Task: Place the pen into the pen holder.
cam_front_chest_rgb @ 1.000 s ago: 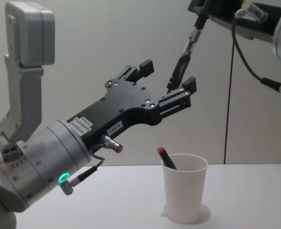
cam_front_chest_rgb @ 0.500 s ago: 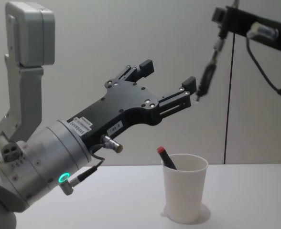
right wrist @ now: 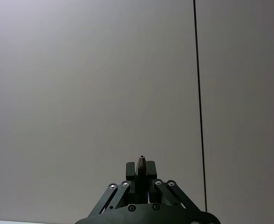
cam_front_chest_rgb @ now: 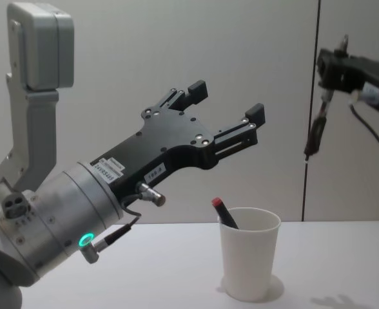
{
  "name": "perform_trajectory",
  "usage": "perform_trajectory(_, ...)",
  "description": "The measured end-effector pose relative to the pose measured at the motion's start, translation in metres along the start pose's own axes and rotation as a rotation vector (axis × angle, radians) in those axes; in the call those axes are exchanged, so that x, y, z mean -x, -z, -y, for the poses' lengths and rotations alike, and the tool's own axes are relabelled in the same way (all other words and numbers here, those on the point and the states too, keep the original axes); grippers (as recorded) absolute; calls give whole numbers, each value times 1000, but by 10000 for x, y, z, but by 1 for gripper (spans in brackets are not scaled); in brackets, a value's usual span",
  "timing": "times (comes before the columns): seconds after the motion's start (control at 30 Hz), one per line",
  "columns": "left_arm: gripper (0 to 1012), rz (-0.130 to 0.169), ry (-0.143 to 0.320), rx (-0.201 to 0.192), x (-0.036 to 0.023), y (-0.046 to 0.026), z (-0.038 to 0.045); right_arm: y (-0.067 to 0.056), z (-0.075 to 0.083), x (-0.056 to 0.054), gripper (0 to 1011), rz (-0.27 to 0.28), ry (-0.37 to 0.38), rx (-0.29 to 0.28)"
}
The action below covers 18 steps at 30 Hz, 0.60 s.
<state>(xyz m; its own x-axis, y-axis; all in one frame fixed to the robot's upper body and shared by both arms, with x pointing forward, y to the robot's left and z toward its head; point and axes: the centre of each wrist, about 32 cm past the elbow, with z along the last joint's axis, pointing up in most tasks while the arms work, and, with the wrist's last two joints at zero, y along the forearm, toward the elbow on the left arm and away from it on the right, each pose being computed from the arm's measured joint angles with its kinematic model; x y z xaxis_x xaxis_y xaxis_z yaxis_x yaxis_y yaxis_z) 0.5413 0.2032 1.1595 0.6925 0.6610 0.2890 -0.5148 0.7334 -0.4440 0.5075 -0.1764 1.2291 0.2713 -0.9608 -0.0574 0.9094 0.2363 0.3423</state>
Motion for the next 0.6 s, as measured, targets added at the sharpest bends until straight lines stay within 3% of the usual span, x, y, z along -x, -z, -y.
perform_trajectory(0.33,1000,0,0,0,0,0,0,315,-36,-68,130,16,-16,-2)
perform_trajectory(0.6,1000,0,0,0,0,0,0,590,-90,-39,130,-4,-62,8)
